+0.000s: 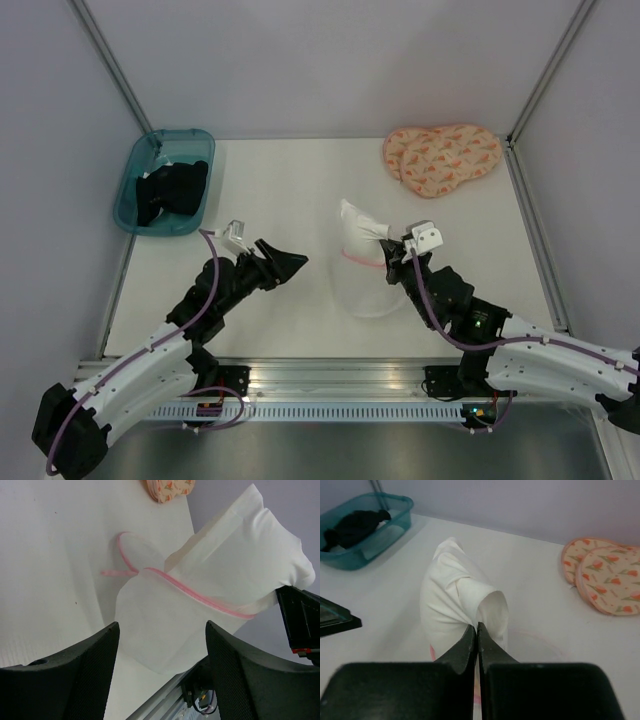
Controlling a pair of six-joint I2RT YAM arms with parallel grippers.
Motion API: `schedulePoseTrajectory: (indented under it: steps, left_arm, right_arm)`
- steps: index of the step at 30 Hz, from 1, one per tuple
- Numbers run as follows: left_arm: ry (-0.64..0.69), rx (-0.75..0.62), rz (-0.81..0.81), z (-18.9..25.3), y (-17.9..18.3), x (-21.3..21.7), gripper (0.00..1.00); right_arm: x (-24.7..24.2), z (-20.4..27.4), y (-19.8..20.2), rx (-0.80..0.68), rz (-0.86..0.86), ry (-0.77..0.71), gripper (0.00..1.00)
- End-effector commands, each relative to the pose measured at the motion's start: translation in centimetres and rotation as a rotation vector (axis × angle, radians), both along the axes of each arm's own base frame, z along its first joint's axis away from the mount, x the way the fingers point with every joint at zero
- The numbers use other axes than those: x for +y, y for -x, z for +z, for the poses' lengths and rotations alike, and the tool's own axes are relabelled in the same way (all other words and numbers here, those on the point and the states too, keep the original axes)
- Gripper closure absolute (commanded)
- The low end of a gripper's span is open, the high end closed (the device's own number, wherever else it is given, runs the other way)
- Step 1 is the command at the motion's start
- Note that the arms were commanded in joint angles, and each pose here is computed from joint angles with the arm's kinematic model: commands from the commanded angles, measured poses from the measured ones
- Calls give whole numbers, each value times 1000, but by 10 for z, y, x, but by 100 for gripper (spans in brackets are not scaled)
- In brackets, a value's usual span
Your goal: Unzip the laundry bag and remove the bra
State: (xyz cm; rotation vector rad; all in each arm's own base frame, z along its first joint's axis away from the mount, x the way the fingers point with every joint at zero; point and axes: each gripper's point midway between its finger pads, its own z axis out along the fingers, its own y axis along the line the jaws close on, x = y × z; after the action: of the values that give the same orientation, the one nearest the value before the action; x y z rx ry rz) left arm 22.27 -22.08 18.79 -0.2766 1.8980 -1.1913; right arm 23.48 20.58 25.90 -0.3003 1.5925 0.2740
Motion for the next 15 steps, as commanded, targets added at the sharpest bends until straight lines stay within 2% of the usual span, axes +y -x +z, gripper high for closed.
schedulePoseTrajectory:
  steps: [1, 5, 10, 13, 15]
  left_arm:
    - [7, -67, -42, 29, 1, -6, 26]
    - [43, -106, -97, 49, 6, -14, 23]
    - [99, -210, -172, 72, 14, -23, 22]
    - [127, -313, -249, 84, 26, -29, 19]
    - [133, -455, -286, 102, 33, -30, 9]
  right_arm:
    - [22, 46, 20, -77, 186, -266, 100]
    - [22, 41, 32, -75, 248, -321, 100]
    - [16, 62, 51, -128, 333, -513, 99]
    - [27, 49, 49, -68, 346, -458, 100]
    - [34, 45, 50, -38, 368, -435, 100]
